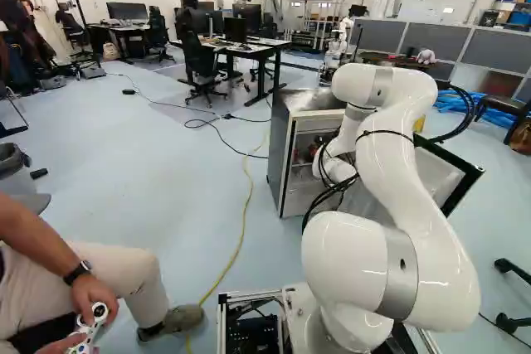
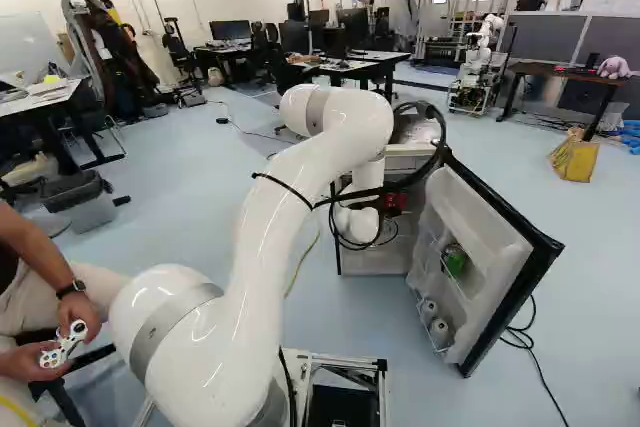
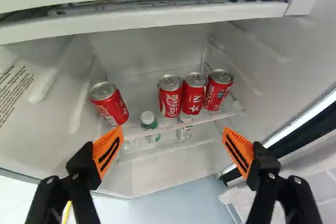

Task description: Grab a drink from the fridge

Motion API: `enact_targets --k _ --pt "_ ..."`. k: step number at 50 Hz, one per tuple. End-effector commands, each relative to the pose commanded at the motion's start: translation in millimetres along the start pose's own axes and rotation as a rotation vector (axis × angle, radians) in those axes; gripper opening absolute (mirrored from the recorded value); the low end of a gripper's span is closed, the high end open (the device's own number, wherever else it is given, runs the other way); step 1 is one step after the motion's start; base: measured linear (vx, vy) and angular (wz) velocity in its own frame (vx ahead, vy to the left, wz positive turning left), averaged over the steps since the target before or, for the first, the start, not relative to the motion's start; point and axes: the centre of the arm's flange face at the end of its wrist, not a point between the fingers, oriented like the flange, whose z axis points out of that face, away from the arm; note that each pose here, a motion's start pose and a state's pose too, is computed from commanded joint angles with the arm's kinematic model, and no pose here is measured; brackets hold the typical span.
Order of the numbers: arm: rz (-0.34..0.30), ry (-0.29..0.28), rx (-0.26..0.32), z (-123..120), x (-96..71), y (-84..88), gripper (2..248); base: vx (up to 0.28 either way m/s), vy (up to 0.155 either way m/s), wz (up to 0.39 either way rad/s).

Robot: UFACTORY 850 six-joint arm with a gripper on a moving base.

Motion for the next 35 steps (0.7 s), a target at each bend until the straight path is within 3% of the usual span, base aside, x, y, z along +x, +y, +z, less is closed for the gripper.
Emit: enact_targets --k 35 --pt "-0.016 0.030 0.009 26.2 5.5 -3.6 247 0.000 0.000 0.000"
